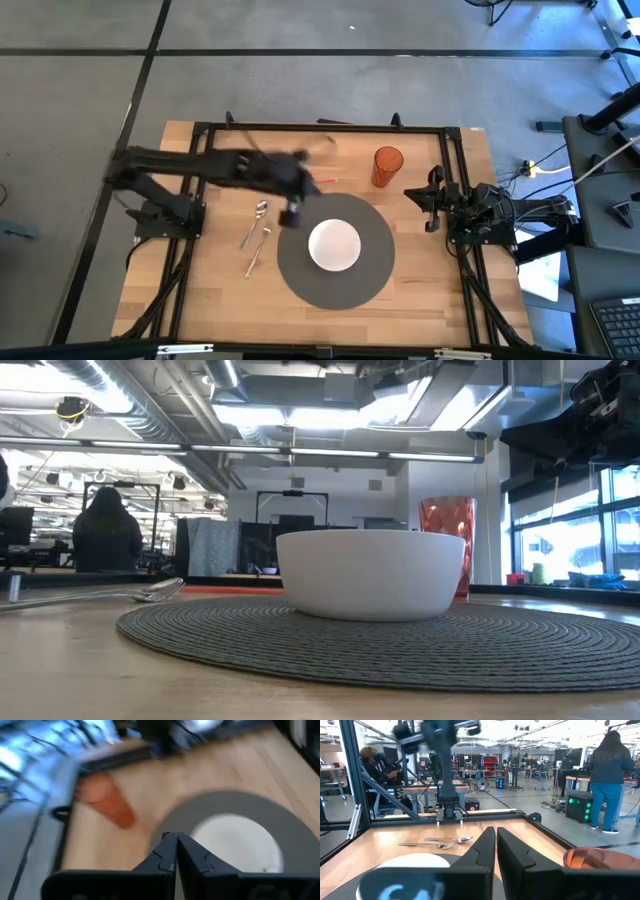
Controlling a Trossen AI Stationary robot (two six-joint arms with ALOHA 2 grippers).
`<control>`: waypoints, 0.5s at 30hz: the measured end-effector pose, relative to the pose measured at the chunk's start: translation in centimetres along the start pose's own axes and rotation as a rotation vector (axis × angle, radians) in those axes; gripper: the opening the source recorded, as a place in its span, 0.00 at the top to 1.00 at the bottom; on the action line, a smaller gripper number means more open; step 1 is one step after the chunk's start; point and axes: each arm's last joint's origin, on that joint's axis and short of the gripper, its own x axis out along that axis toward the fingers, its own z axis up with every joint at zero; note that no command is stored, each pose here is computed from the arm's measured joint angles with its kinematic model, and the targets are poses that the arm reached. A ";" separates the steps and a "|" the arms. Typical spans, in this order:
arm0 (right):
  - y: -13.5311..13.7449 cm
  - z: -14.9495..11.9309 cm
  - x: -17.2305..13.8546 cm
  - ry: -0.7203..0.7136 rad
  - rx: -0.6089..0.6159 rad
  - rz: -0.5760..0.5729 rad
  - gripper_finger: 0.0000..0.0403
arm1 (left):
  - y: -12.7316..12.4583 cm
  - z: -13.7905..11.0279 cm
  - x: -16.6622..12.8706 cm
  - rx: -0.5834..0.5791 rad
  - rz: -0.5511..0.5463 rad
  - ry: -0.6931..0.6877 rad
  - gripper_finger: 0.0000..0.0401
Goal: Pick & Place Utensil
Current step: Put the red cup on the gray mat to the top right of the white bowl
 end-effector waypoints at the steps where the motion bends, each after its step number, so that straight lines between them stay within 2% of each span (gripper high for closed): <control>1: 0.0 0.0 0.0 0.001 0.000 0.000 0.95 | 0.7 -1.1 -1.0 -0.026 0.028 -0.047 0.99; 4: 0.0 0.0 0.0 0.002 -0.001 0.000 0.95 | 1.7 -5.1 -3.6 -0.064 0.108 -0.162 0.99; 9: 0.0 0.0 0.0 0.003 -0.001 -0.002 0.95 | 1.0 -11.6 -6.0 -0.076 0.210 -0.406 0.99; 12: 0.0 0.0 0.0 0.003 -0.001 -0.002 0.95 | 0.3 -14.0 -7.5 -0.074 0.228 -0.521 1.00; 15: 0.0 0.0 0.0 0.003 -0.001 -0.002 0.95 | -0.3 -16.2 -8.7 -0.089 0.239 -0.575 1.00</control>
